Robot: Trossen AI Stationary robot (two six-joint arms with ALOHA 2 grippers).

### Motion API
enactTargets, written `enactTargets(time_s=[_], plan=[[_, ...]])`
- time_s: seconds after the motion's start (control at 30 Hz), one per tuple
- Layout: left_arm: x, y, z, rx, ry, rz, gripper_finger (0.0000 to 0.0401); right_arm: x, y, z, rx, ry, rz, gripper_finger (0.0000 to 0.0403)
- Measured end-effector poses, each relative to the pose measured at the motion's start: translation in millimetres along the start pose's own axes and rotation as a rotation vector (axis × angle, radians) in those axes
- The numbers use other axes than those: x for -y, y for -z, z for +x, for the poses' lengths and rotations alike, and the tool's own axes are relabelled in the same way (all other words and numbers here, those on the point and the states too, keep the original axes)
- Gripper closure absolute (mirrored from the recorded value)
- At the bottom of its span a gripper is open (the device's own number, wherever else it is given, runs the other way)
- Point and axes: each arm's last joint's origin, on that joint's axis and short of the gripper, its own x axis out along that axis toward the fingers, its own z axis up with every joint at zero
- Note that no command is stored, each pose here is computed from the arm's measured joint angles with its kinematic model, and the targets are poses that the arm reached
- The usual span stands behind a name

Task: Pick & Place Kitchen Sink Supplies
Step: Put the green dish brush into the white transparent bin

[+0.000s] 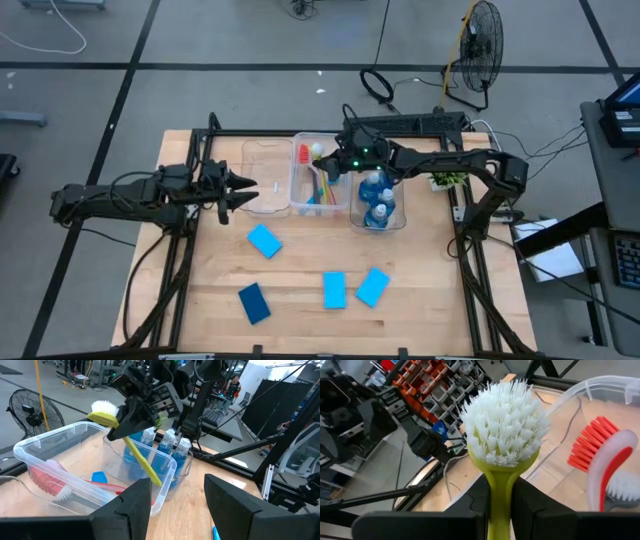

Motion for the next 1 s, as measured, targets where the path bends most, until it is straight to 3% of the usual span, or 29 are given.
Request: enactTargets(time_s=[1.0], plan=[[-0.7, -0.2, 0.0, 0.008, -0.024, -0.002, 0.0215, 1.5, 3.7, -0.7, -0.054, 0.005, -0.005, 0.0337]])
